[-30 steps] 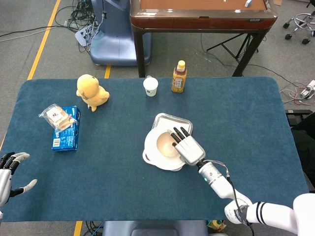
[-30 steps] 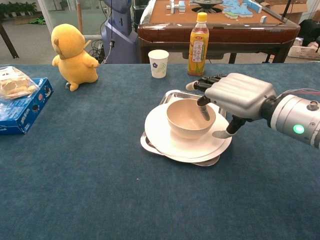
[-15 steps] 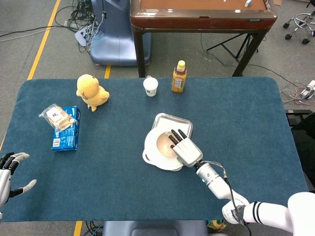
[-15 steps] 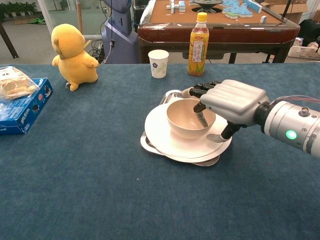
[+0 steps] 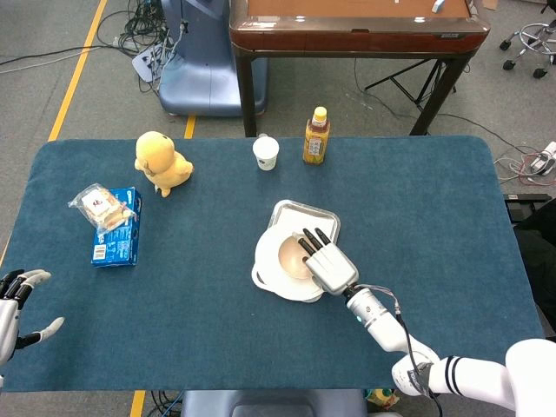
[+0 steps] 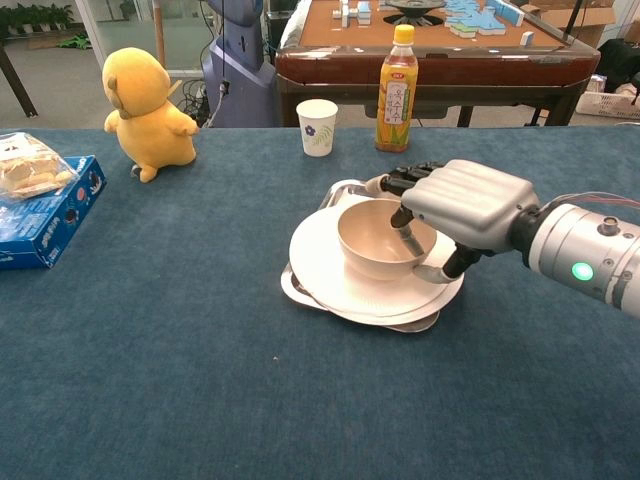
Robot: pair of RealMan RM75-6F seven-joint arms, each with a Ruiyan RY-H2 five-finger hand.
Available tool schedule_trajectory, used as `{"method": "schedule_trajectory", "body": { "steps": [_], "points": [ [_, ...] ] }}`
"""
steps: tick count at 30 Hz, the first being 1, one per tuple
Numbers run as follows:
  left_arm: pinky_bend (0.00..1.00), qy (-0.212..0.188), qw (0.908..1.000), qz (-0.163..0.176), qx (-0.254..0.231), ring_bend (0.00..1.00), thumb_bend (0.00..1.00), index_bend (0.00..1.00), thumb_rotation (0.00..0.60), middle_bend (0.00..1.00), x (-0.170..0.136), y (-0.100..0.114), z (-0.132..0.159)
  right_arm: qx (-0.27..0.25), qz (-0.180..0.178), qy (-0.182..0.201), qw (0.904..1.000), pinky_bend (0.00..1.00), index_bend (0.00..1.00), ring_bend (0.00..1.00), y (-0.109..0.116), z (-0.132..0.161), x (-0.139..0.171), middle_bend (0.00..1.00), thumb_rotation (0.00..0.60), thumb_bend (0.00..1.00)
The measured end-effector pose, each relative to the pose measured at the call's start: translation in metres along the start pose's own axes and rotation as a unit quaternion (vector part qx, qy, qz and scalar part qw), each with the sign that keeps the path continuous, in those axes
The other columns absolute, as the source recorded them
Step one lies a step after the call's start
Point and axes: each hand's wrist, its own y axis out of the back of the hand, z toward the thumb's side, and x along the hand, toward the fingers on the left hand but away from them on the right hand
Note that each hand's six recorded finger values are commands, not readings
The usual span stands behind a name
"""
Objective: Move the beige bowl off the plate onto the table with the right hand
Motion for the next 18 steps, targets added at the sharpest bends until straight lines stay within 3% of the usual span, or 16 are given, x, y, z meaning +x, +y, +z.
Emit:
{"method": "schedule_trajectory", "body": {
  "steps": [18],
  "points": [
    [0.36, 0.002, 1.0000, -0.001, 0.001, 0.17, 0.11, 0.27, 0.600, 0.28, -0.0002, -0.0001, -0.0007, 0.003, -0.010, -0.001, 0.9999, 0.10, 0.64, 0.00, 0.0089, -0.0014, 0.0009, 0.07, 0.600, 0.40]
  ]
}}
